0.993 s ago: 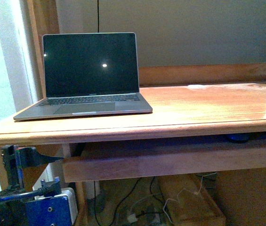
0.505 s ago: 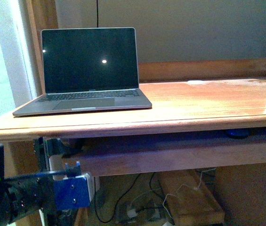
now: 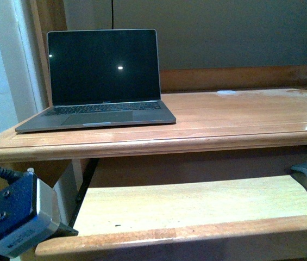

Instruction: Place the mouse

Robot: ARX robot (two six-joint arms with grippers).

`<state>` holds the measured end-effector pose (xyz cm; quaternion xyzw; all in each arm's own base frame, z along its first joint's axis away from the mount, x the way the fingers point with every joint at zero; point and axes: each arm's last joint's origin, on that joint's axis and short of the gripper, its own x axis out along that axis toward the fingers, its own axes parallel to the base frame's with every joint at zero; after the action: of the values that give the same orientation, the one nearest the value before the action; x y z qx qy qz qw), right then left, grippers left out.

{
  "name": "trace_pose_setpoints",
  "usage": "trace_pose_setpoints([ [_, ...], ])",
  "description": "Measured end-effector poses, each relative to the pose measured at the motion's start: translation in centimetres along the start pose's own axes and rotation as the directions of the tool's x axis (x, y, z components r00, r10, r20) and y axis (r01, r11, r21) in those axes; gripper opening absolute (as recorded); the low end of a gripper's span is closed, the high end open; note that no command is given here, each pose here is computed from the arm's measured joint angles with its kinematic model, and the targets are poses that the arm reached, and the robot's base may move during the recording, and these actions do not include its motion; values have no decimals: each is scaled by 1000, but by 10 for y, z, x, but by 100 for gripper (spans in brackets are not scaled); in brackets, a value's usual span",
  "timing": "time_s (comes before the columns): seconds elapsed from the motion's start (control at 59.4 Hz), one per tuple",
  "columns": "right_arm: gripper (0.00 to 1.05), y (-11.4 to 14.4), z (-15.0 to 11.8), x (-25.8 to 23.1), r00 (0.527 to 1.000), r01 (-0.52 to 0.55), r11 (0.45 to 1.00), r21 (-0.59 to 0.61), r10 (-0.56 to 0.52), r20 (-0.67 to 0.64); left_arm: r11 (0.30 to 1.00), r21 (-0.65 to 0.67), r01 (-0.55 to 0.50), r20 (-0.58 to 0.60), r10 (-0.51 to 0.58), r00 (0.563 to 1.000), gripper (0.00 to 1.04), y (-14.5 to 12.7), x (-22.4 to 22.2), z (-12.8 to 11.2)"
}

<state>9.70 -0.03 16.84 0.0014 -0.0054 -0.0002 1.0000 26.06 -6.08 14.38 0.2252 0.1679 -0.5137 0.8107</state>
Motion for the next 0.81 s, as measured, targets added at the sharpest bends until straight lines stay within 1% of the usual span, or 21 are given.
trace_pose_setpoints([
  [0.067, 97, 0, 0, 0, 1000, 0, 1000, 0, 0, 0, 987, -159, -3, 55, 12, 998, 97, -10, -9, 10],
  [0.151, 97, 0, 0, 0, 1000, -1, 1000, 0, 1, 0, 967, -253, 4, 172, 41, 984, 97, -21, -24, 32],
  [0.185, 97, 0, 0, 0, 1000, 0, 1000, 0, 0, 0, 964, -256, -71, 181, 120, 976, 94, -25, -27, 40],
  [0.202, 97, 0, 0, 0, 1000, 0, 1000, 0, 0, 0, 948, -251, -195, 185, 244, 952, 91, -29, -30, 46],
  [0.219, 97, 0, 0, 0, 1000, 0, 1000, 0, 0, 0, 942, -252, -223, 205, 277, 939, 89, -31, -32, 50],
  [0.236, 97, 0, 0, 0, 1000, 0, 1000, 0, 0, 0, 891, -289, -350, 200, 414, 888, 85, -35, -37, 54],
  [0.252, 97, 0, 0, 0, 1000, -1, 1000, 0, 1, 0, 869, -294, -398, 204, 464, 862, 84, -36, -40, 55],
  [0.269, 97, 0, 0, 0, 1000, 0, 1000, 0, 0, 0, 816, -324, -478, 215, 556, 803, 80, -40, -47, 57],
  [0.286, 97, 0, 0, 0, 1000, 1, 1000, 0, -1, -1, 786, -340, -516, 215, 599, 771, 78, -42, -50, 58],
  [0.303, 97, 0, -1, 0, 1000, 22, 1000, 18, -21, -23, 719, -379, -582, 207, 679, 704, 75, -44, -56, 58],
  [0.32, 97, 0, -2, 0, 998, 44, 999, 29, -43, -44, 687, -395, -610, 201, 713, 672, 73, -45, -60, 57],
  [0.337, 97, 0, -2, 0, 993, 81, 996, 41, -77, -93, 618, -426, -661, 177, 773, 609, 70, -47, -65, 56],
  [0.353, 97, 0, -2, 0, 988, 103, 993, 57, -96, -118, 583, -441, -682, 163, 799, 578, 68, -47, -67, 54],
  [0.37, 97, -1, -1, 0, 978, 146, 986, 74, -133, -162, 517, -465, -719, 131, 843, 522, 64, -48, -72, 51],
  [0.387, 97, -1, 0, 0, 972, 164, 984, 75, -148, -182, 487, -475, -733, 116, 861, 496, 63, -48, -74, 50],
  [0.404, 97, -3, 4, 1, 959, 204, 974, 94, -179, -221, 415, -496, -763, 77, 896, 437, 57, -50, -79, 44],
  [0.454, 97, -5, 11, 2, 952, 227, 967, 118, -194, -238, 382, -510, -771, 53, 908, 415, 50, -53, -83, 36],
  [0.539, 97, -6, 35, 11, 964, 205, 968, 148, -173, -199, 388, -515, -764, 36, 901, 433, 36, -60, -84, 24],
  [0.64, 97, -3, 75, 38, 987, 144, 979, 144, -131, -96, 385, -523, -761, 40, 903, 429, 18, -66, -91, 17],
  [0.724, 97, 1, 91, 71, 990, 98, 990, 102, -87, -111, 381, -526, -760, 41, 904, 425, 4, -70, -95, 12],
  [0.808, 97, 10, 92, 113, 976, 54, 999, 3, -53, -213, 377, -530, -760, 37, 905, 423, 3, -76, -99, 5],
])
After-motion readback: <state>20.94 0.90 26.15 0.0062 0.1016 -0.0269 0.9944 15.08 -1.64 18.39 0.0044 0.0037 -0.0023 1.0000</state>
